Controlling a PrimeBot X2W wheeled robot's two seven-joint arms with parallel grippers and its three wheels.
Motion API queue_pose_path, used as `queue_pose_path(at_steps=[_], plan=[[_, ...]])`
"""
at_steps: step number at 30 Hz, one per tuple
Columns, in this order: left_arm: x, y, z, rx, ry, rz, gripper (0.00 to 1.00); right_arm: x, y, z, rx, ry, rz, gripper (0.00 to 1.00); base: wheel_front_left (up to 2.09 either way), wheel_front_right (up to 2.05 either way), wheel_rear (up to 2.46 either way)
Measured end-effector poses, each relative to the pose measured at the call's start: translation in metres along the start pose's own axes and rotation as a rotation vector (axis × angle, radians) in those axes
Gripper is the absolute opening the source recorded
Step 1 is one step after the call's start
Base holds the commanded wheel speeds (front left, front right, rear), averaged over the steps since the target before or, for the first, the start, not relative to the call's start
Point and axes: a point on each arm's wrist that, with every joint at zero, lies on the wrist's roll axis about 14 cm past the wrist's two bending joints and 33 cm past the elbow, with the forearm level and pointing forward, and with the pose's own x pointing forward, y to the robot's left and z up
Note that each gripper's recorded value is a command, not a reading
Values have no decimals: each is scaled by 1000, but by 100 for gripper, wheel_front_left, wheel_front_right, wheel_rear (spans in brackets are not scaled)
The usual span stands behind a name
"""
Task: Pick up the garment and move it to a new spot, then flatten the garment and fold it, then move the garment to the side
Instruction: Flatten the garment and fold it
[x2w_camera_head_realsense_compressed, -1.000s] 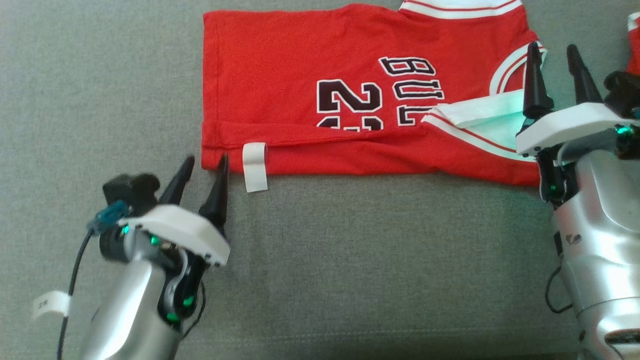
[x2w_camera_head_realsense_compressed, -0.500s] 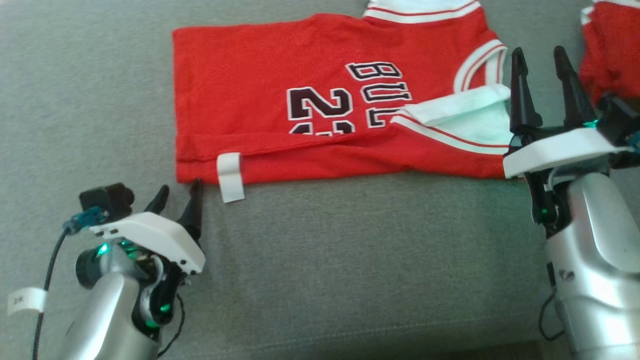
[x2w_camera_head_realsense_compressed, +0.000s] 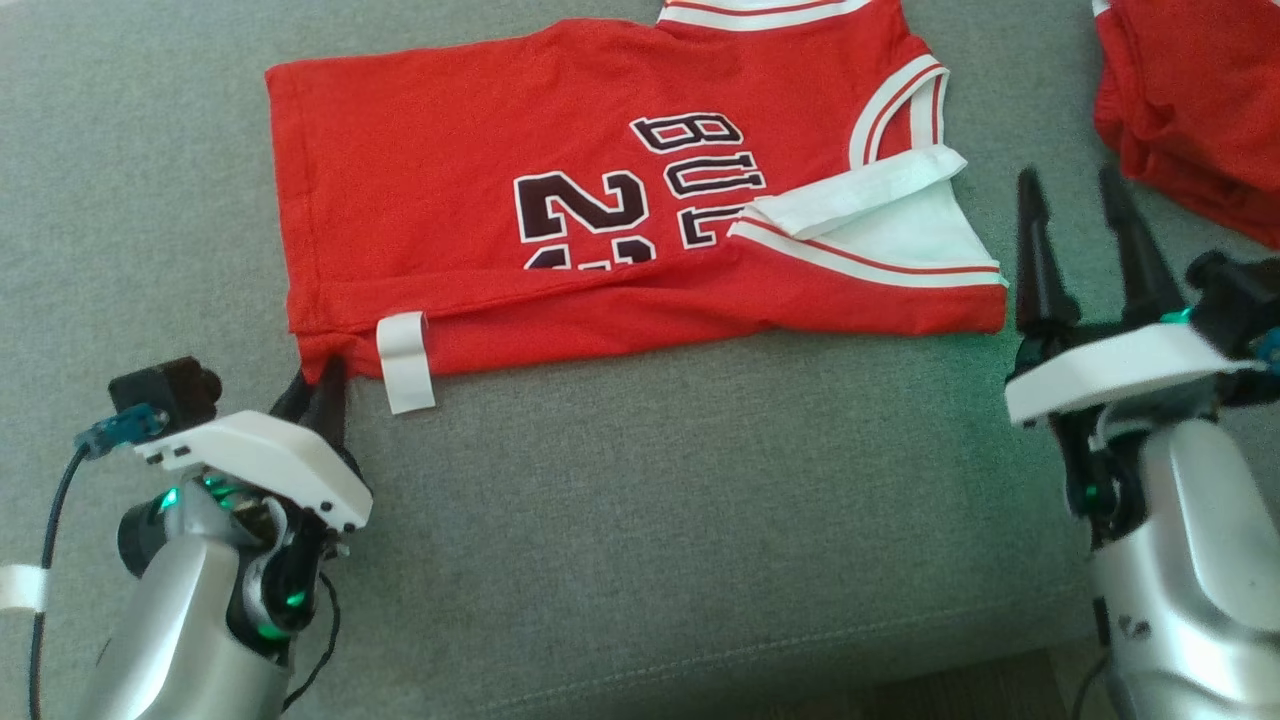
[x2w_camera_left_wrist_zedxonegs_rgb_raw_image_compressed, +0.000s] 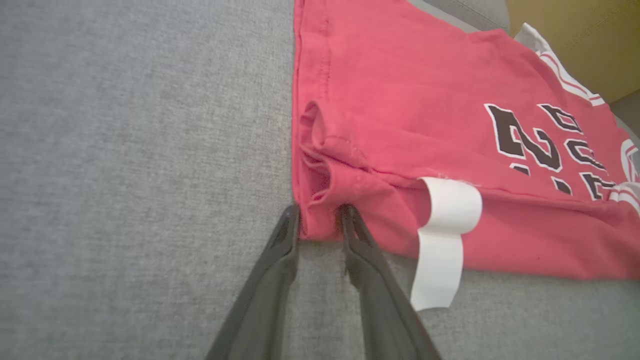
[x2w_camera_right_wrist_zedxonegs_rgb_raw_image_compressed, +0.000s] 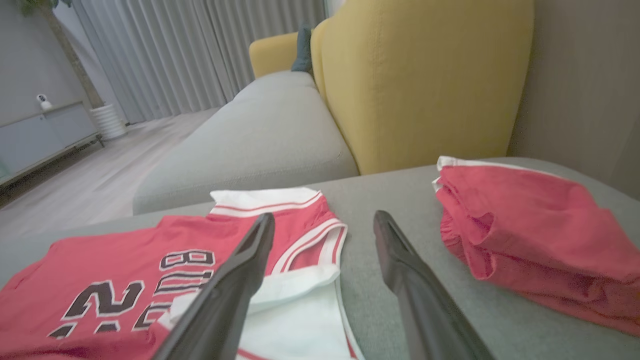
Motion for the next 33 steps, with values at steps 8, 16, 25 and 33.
queue_pose_path(at_steps=[8, 16, 25, 33], plan=[[-1, -1, 5, -11, -25, -6, 0, -22, -15, -60, 3, 242, -63, 100, 0, 0, 0], [-10, -2, 23, -26, -94, -14, 0, -28, -20, -99, -9, 412, -94, 100, 0, 0, 0], [-14, -2, 27, -39, -121, -16, 0, -16, -6, -113, 62, 485, -67, 30, 0, 0, 0], [-21, -11, 43, -42, -180, -47, 0, 0, 5, -85, 114, 406, -32, 0, 0, 0, 0]])
